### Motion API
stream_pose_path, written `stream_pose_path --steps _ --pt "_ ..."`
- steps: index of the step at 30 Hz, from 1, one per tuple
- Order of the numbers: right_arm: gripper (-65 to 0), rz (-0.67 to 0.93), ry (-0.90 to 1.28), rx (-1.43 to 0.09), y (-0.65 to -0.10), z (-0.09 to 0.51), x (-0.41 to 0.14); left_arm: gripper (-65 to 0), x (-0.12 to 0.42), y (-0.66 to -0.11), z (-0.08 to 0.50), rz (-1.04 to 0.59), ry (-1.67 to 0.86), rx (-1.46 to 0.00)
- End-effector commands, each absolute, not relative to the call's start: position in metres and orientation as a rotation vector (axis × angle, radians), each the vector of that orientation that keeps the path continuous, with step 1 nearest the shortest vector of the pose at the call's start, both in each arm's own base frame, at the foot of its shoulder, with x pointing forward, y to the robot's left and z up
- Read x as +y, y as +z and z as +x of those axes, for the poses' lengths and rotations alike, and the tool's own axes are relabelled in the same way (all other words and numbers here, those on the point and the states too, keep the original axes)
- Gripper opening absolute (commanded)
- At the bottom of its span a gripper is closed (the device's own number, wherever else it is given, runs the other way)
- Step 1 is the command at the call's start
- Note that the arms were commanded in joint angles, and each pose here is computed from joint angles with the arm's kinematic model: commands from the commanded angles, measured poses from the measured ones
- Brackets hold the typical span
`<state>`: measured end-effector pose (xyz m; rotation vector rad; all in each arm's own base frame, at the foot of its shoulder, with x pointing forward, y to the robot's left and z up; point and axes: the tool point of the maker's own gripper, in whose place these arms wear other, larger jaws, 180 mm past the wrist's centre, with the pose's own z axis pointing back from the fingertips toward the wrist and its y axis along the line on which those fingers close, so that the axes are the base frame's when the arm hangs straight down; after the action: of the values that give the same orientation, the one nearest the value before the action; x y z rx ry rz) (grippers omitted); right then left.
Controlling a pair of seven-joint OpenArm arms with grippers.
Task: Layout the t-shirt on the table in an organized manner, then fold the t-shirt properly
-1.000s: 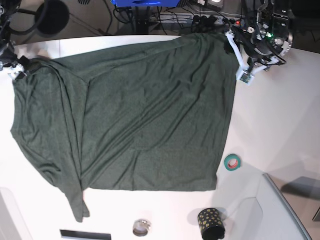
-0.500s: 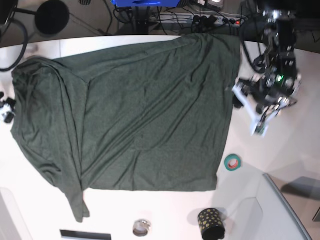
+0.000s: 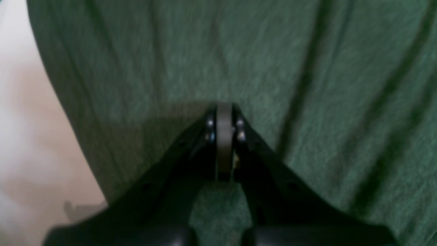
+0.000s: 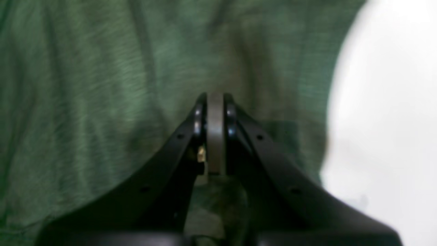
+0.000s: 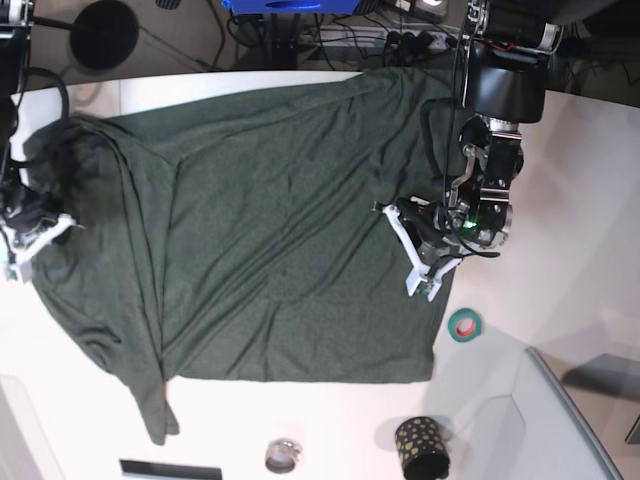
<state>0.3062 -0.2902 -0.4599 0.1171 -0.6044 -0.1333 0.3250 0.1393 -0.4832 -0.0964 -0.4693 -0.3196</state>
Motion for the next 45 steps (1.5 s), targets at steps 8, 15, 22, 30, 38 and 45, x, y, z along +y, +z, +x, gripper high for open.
stream_pose_path --steps 8,15,22,30,38,45 --pt "-63.3 0.082 -0.265 -0.575 -0.491 0.299 -0.329 -65.0 0.163 -0.466 0.345 -0.043 -0.321 -0.519" --pt "-63.5 -0.011 -0.243 -0.540 -0.499 0.282 -0.356 -65.0 0.180 -0.488 0.339 0.076 -0.389 -0.470" --pt "-62.9 -0.026 -0.179 -0.679 -0.458 0.312 -0.353 -65.0 0.192 -0.469 0.356 0.065 -0.304 -0.553" --pt "-32.3 -0.120 -0.068 -0.880 -0.366 0.427 -0.357 -65.0 0.208 -0.414 0.347 0.121 -0.238 -0.643" --pt "-22.8 -0.153 0.080 -0.927 -0.390 0.487 -0.328 -65.0 0.210 -0.419 0.273 0.146 -0.258 -0.605" --pt "-23.0 -0.224 0.022 -0.855 -0.426 0.457 -0.343 -65.0 0.194 -0.424 0.229 0.089 -0.271 -0.575"
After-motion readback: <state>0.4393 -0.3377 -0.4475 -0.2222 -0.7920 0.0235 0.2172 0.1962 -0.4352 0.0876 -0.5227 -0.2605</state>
